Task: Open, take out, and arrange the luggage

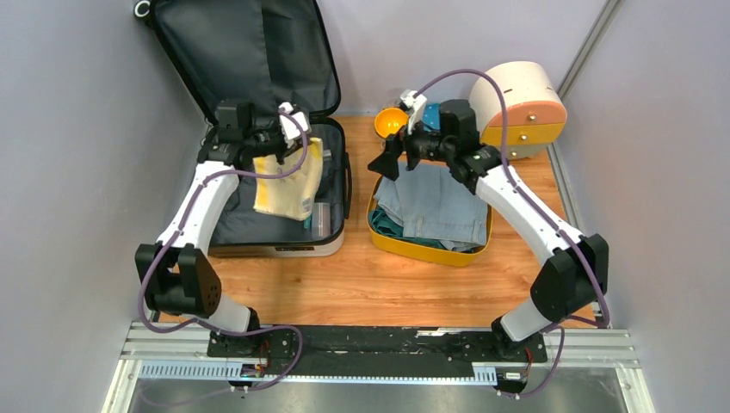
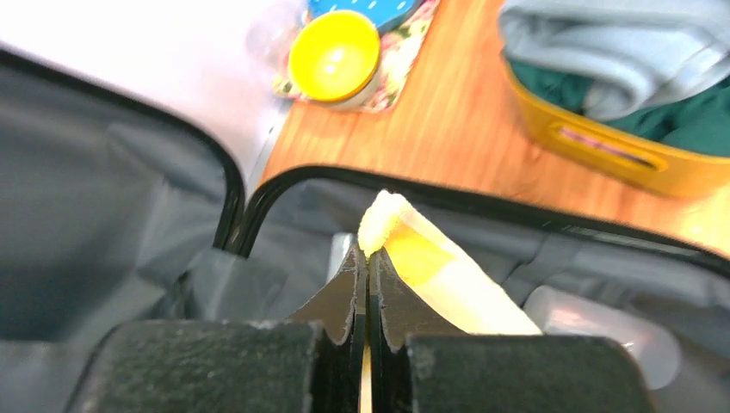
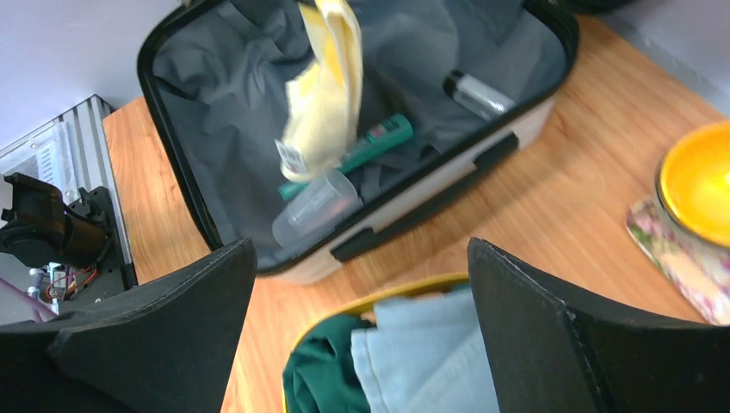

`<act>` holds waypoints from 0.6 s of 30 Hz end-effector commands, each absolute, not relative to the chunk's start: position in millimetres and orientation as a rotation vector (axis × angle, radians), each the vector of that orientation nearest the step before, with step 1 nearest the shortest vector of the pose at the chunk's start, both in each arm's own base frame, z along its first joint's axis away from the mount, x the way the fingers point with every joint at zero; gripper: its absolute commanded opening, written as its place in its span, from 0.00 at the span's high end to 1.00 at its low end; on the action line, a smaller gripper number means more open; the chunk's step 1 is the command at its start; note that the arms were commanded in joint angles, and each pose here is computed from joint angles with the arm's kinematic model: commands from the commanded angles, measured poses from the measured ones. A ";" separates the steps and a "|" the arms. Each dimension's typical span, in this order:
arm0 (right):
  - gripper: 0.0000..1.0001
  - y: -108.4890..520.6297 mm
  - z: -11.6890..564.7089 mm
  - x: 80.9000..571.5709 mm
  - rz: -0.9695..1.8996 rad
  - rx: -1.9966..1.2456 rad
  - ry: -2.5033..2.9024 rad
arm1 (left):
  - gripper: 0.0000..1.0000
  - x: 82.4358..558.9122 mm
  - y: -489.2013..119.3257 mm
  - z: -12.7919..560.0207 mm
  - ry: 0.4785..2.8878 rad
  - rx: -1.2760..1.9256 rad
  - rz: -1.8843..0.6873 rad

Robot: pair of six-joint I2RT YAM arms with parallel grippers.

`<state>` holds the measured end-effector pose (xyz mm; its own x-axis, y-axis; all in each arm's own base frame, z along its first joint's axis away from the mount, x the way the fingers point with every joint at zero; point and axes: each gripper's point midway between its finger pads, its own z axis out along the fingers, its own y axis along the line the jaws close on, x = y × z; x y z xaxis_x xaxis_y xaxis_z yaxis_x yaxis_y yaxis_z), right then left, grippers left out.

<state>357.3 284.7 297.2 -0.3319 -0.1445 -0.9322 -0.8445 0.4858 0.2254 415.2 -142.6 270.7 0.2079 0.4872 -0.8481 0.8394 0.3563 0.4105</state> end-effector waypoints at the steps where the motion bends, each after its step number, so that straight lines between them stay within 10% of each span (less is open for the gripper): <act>1: 0.04 325.6 347.9 369.4 0.912 -0.894 1.498 | 1.00 377.6 -181.5 302.2 1.359 1.327 -0.453; 13: 0.15 392.7 327.0 348.9 0.885 -1.108 1.297 | 1.00 336.8 -220.8 313.8 1.308 1.318 -0.556; 18: 0.56 383.7 310.1 353.4 0.821 -1.120 1.367 | 1.00 335.7 -221.0 318.8 1.298 1.308 -0.552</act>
